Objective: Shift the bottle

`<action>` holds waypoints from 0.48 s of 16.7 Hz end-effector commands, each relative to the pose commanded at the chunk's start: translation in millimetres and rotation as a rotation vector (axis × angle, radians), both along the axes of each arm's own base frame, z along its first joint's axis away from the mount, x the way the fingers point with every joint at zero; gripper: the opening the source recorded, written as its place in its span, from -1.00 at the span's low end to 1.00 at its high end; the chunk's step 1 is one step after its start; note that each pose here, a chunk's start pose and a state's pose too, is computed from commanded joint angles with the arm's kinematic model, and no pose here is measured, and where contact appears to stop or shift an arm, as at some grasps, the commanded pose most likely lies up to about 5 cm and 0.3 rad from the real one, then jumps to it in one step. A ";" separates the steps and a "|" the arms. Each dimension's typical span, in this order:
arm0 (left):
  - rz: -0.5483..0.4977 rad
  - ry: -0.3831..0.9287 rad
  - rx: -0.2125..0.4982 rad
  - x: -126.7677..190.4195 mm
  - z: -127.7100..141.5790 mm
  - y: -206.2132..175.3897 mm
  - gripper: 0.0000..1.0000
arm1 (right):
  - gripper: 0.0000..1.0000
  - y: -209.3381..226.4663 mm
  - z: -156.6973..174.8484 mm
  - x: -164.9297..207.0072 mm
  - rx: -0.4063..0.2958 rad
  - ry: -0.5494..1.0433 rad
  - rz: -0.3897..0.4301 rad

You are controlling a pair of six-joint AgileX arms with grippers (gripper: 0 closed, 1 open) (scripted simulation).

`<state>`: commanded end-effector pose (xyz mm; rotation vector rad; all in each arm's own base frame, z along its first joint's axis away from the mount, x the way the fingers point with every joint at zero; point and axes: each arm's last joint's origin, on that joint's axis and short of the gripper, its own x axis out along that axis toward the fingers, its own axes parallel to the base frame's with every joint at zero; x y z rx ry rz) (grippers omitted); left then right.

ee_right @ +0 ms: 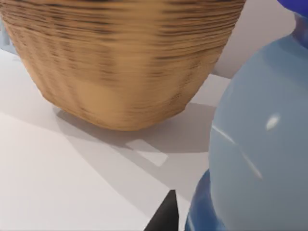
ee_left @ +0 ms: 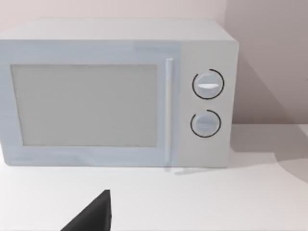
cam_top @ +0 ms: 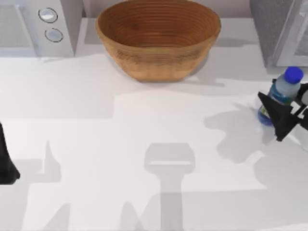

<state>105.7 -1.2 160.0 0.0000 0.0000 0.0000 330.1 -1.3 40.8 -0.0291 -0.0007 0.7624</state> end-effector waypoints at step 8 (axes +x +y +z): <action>0.000 0.000 0.000 0.0 0.0 0.0 1.00 | 0.06 0.0 0.0 0.0 0.000 0.000 0.000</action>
